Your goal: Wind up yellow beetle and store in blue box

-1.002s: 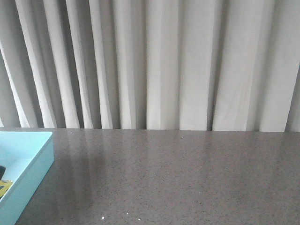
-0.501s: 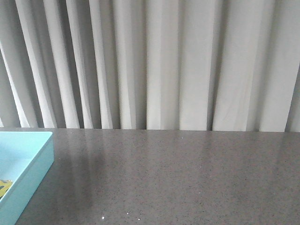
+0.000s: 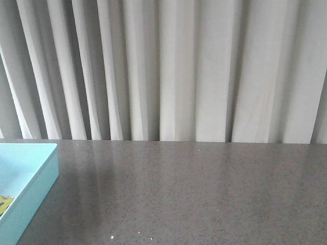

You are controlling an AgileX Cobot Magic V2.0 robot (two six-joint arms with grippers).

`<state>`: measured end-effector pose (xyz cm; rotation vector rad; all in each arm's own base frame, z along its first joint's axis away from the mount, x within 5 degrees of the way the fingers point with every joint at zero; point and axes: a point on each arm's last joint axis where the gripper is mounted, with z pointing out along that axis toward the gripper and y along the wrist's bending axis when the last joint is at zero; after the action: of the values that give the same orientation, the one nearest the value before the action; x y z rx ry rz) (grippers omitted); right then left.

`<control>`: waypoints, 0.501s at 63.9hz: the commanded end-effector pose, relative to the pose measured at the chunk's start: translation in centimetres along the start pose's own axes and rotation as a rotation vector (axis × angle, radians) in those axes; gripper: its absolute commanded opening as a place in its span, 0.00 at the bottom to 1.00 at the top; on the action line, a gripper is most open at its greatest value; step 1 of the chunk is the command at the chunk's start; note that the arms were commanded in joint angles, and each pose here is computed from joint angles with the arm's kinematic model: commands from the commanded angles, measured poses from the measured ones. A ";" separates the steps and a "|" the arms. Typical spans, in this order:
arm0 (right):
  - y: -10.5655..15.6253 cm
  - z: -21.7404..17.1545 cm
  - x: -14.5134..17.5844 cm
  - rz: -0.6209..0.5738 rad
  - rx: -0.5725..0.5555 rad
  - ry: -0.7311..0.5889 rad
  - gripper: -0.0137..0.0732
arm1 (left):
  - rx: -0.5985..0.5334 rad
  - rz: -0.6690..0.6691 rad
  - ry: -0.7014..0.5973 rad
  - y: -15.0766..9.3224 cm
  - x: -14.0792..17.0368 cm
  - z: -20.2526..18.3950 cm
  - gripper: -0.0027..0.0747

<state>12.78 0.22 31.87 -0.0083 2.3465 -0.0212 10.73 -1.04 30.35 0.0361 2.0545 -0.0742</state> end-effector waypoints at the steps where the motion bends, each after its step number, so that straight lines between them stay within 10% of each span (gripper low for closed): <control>1: 0.0 -0.6 -1.0 0.000 -0.003 -0.078 0.14 | 0.019 -0.003 -0.091 -0.2 -1.3 -0.3 0.03; 32: 0.0 -0.6 -1.0 -0.003 0.000 -0.079 0.15 | -0.018 0.039 -0.168 0.5 1.6 -1.8 0.03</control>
<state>12.78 0.22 31.87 -0.0083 2.3465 -0.0212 9.58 -0.68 29.42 0.0569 2.0203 -0.0363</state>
